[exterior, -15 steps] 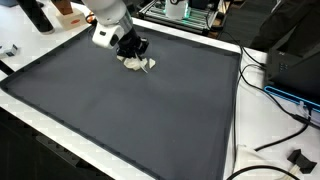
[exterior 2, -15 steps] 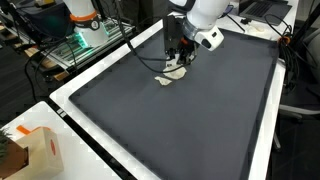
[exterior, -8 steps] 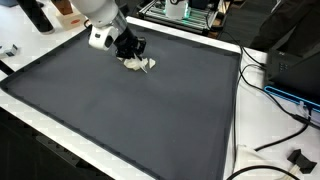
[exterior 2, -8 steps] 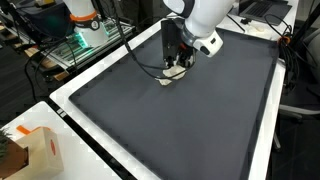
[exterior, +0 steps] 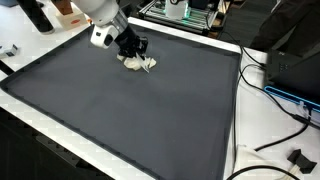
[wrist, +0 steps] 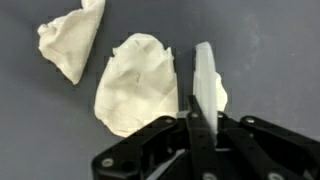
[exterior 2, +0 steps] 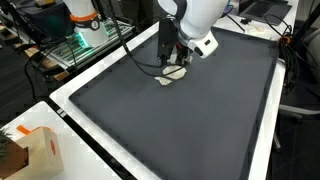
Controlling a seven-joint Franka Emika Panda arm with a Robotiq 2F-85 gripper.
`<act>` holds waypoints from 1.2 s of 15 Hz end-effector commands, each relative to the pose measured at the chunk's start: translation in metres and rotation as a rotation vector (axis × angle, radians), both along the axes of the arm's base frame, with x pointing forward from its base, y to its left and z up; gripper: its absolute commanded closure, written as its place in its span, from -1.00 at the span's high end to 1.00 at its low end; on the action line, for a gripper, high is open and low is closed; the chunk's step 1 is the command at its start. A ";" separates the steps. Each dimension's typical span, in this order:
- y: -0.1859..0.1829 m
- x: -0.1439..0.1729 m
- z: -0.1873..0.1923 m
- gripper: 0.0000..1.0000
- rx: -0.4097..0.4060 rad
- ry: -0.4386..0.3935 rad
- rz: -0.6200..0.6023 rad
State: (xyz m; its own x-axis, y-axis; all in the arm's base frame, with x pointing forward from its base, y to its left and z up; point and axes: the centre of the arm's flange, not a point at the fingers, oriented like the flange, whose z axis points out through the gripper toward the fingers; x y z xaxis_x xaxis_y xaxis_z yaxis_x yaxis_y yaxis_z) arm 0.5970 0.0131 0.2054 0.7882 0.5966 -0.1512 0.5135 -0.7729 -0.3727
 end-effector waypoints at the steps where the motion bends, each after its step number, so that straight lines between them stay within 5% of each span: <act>1: 0.011 -0.031 -0.020 -0.98 -0.050 -0.025 -0.049; 18: 0.041 -0.079 0.054 -0.98 -0.237 -0.248 -0.054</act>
State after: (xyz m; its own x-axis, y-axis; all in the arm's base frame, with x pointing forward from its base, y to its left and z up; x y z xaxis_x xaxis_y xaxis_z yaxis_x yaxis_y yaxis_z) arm 0.5411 0.0509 0.2406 0.8405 0.5340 -0.0915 0.5253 -0.8446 -0.1036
